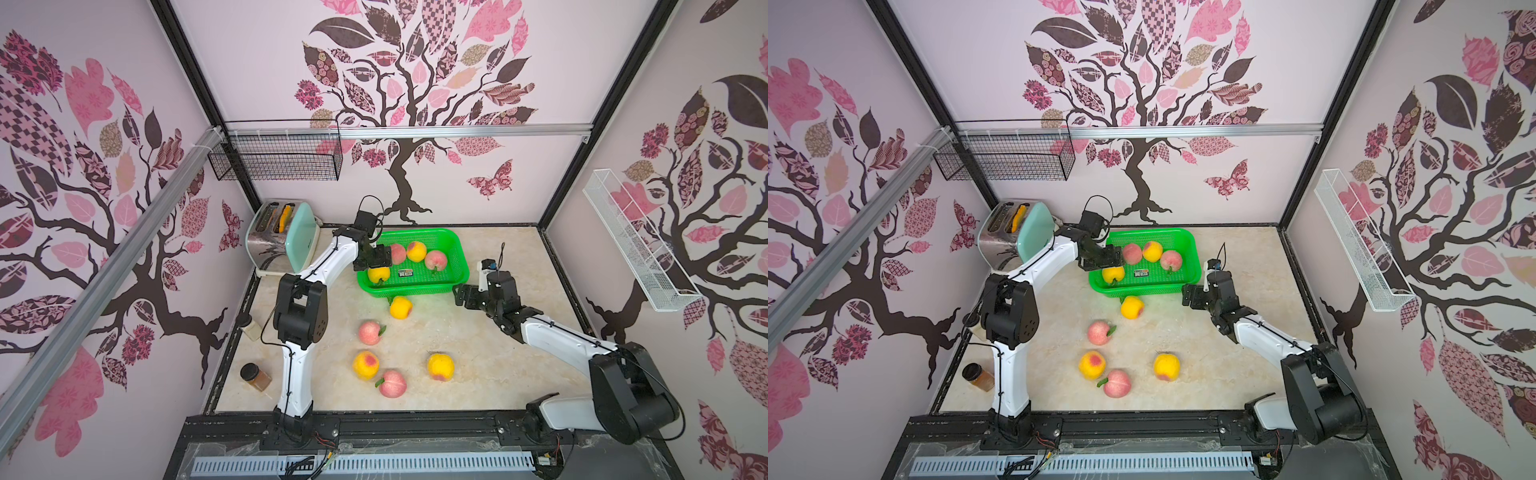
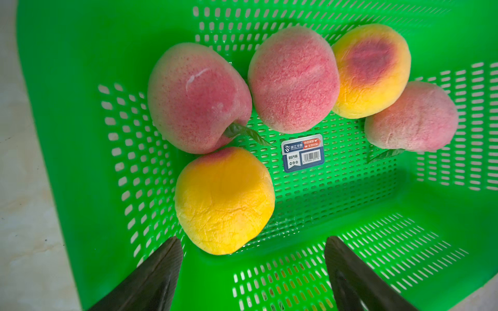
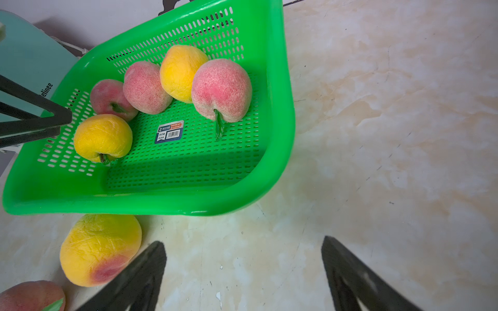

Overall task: Put the peaches into the basket
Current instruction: Place the peach in the basket.

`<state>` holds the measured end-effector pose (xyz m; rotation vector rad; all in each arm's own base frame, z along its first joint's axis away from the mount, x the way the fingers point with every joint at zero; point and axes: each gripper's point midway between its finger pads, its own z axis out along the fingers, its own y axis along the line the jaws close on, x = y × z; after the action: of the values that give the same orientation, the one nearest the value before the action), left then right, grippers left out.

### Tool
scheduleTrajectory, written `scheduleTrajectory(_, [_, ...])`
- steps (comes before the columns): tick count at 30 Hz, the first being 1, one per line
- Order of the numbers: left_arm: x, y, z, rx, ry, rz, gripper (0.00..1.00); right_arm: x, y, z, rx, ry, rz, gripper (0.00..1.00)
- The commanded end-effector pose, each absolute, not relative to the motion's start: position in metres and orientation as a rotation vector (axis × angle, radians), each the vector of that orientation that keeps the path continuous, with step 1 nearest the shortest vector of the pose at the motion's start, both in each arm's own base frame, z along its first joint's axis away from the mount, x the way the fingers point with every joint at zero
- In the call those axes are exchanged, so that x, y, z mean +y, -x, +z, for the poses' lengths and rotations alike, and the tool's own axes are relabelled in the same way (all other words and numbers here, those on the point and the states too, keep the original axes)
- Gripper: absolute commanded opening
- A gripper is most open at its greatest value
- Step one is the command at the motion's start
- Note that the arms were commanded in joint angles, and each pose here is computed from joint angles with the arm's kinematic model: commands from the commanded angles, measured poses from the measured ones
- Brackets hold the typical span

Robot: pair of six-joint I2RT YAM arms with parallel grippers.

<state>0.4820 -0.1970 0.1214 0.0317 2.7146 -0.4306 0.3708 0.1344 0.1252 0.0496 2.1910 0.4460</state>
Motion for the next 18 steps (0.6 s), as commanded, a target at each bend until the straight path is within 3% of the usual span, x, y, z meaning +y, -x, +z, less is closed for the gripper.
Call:
scheduleTrajectory(1, [-0.2,-0.481,0.143,2.664,-0.045,-0.472,0.86,0.136,-0.38,0.138,2.161,-0.052,0.443,0.93])
scheduleTrajectory(18, [-0.196,-0.435,0.172,2.628,-0.098,-0.555,0.84,0.138,-0.38,0.137,2.162,-0.049,0.448,0.93])
